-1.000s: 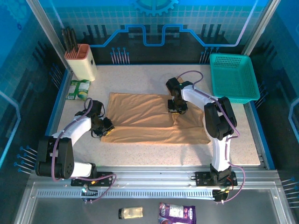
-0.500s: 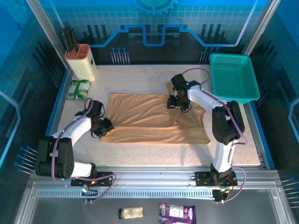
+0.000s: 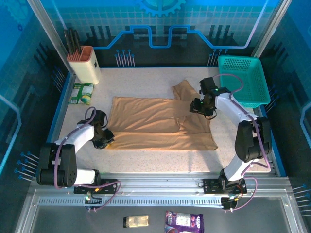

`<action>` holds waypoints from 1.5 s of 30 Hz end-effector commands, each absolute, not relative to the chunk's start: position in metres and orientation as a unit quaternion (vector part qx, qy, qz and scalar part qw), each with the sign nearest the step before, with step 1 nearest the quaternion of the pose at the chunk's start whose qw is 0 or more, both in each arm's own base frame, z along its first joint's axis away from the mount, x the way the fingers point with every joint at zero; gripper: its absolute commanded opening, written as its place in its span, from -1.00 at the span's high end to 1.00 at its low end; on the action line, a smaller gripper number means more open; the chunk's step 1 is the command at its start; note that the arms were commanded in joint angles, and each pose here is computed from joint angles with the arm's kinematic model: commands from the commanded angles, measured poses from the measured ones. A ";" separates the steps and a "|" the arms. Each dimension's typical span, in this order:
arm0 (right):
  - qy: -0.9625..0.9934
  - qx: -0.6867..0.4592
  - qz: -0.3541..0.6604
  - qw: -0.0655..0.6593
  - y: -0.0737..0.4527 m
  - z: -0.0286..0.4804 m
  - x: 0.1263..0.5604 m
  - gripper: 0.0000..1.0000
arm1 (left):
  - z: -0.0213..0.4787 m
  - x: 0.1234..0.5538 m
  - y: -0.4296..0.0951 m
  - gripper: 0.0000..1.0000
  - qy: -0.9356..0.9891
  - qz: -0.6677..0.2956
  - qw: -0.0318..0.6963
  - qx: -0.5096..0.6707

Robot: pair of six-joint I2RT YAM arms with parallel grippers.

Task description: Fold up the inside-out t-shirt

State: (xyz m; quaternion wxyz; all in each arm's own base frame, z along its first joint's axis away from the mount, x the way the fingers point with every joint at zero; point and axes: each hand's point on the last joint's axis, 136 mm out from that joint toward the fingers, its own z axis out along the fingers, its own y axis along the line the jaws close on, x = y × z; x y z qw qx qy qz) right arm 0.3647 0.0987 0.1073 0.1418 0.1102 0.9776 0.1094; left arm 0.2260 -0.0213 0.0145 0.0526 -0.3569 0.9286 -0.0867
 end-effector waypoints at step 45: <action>0.983 -0.024 0.061 0.170 0.059 0.117 0.492 0.25 | 0.032 0.515 0.018 0.47 0.992 0.024 0.091 -0.080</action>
